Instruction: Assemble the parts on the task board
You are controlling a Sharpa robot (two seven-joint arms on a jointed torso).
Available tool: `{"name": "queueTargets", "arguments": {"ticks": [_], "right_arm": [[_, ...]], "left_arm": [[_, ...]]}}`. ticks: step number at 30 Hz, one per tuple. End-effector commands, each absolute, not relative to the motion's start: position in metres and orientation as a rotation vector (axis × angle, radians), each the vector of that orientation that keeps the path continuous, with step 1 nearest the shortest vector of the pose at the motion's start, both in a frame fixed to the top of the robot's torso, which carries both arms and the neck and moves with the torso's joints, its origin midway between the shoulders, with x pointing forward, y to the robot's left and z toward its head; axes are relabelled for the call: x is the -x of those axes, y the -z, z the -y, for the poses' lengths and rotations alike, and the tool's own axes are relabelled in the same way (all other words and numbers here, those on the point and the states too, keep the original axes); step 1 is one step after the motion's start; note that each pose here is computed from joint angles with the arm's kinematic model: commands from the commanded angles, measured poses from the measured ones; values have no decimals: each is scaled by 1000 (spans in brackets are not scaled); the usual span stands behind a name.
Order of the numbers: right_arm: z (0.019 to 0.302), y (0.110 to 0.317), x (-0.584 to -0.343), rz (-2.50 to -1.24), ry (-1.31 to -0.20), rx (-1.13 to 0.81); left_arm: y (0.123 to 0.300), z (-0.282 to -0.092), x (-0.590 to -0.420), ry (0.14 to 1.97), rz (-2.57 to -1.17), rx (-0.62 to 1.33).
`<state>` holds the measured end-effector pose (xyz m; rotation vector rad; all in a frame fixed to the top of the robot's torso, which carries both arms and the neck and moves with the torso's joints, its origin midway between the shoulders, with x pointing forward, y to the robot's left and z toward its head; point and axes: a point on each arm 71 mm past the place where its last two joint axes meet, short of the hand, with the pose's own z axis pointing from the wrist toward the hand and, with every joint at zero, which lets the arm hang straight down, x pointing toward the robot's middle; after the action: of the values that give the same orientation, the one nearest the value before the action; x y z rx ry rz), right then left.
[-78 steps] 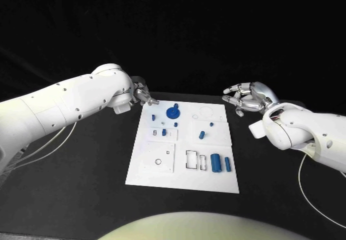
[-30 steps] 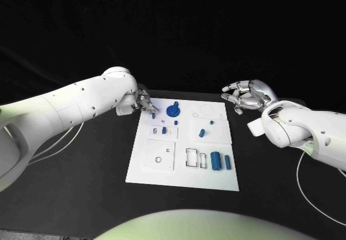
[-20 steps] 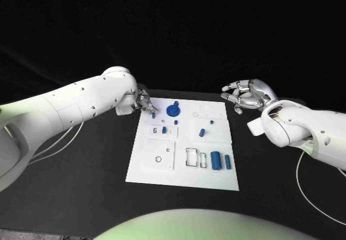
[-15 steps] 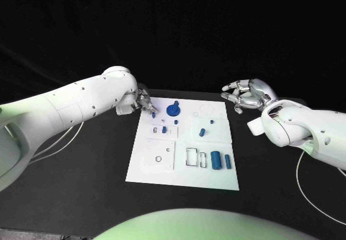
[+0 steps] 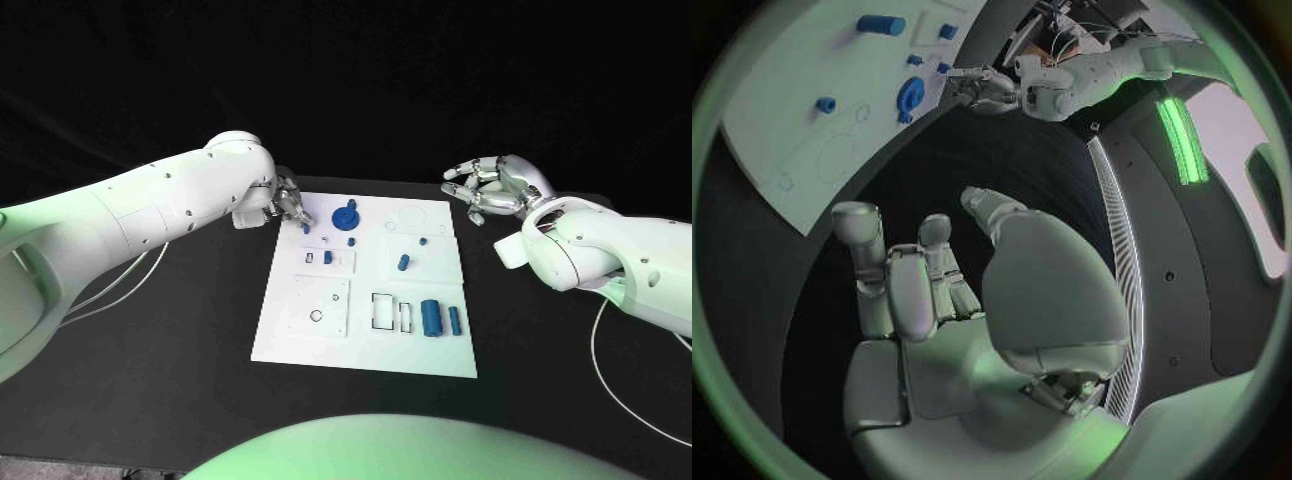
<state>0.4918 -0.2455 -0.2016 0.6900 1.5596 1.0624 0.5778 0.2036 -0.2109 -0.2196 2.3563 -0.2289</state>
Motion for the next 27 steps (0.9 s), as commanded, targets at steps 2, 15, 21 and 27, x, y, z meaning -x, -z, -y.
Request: {"name": "queueTargets", "arguments": {"ticks": [2, 15, 21, 27], "right_arm": [[244, 202, -491, -1563, -1076, -679], [244, 202, -491, -1564, -1076, -679], [244, 202, -491, -1564, -1076, -679], [244, 202, -492, -1565, -1076, -679]], "left_arm": [[212, -200, -577, 247, -2372, 207], [214, -202, -578, 243, -2380, 212], [214, -202, -578, 255, -2380, 223], [214, -203, -579, 272, -2367, 240]]}}
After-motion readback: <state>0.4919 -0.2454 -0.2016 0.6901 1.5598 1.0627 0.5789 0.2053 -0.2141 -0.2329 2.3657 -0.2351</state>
